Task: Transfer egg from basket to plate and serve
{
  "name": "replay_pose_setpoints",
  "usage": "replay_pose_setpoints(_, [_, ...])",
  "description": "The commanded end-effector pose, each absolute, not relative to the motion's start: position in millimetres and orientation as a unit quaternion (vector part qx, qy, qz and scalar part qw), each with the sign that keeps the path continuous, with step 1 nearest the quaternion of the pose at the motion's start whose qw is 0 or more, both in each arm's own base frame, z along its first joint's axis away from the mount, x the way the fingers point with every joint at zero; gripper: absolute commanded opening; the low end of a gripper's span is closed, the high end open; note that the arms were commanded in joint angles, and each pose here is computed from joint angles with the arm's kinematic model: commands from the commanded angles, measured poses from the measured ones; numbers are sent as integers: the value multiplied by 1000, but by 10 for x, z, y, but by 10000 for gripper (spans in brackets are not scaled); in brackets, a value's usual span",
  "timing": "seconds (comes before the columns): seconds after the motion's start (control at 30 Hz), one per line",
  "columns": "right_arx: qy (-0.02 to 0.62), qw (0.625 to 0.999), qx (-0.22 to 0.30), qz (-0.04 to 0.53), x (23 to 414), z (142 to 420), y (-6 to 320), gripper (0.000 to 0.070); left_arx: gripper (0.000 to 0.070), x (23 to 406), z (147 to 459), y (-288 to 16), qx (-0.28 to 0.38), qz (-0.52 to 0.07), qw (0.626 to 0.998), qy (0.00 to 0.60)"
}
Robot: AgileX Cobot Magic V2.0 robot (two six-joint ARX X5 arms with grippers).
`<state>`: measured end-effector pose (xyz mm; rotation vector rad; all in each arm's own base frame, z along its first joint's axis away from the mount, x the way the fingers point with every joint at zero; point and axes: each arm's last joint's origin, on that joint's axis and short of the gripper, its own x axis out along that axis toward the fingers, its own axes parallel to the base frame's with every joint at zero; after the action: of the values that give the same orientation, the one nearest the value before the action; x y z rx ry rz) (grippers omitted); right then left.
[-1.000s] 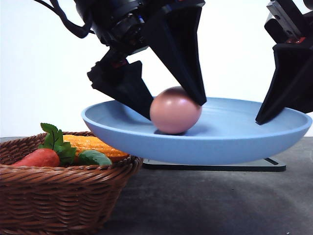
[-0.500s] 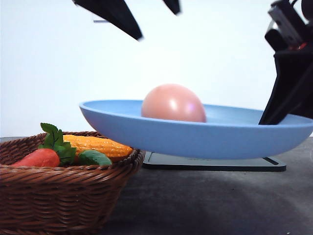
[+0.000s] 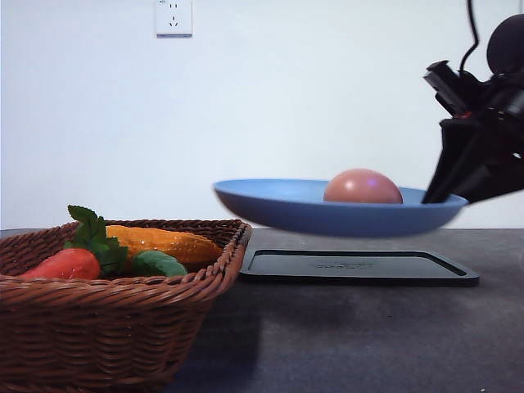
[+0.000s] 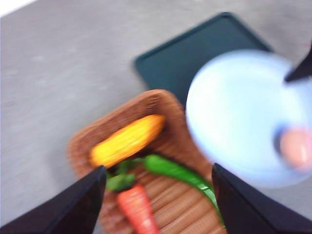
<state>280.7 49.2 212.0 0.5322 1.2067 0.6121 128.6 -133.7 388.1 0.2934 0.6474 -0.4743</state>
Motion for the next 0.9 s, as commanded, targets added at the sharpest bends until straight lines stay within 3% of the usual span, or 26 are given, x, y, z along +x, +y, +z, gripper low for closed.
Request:
replay_pose_setpoints(0.0, [540,755,239,285,3013,2156,486,0,419,1258,3937,-1308,142,-228,913,306])
replay_pose_setpoints(0.37, [549,771,235,220,3932,1960,373,0,419,1141,3988,-1162,127,-215,919,304])
replay_pose_setpoints(0.73, [579,756,234,196,4176,1595,299,1,419,1142,3990,-1164,126,-214,920,303])
replay_pose_setpoints(0.8, [578,757,234,197,4178,1593,296,37,419,1144,3991,-1165,126,-215,920,302])
replay_pose_setpoints(0.87, [577,758,234,197,4182,1595,287,133,419,1145,3993,-1167,125,-215,921,301])
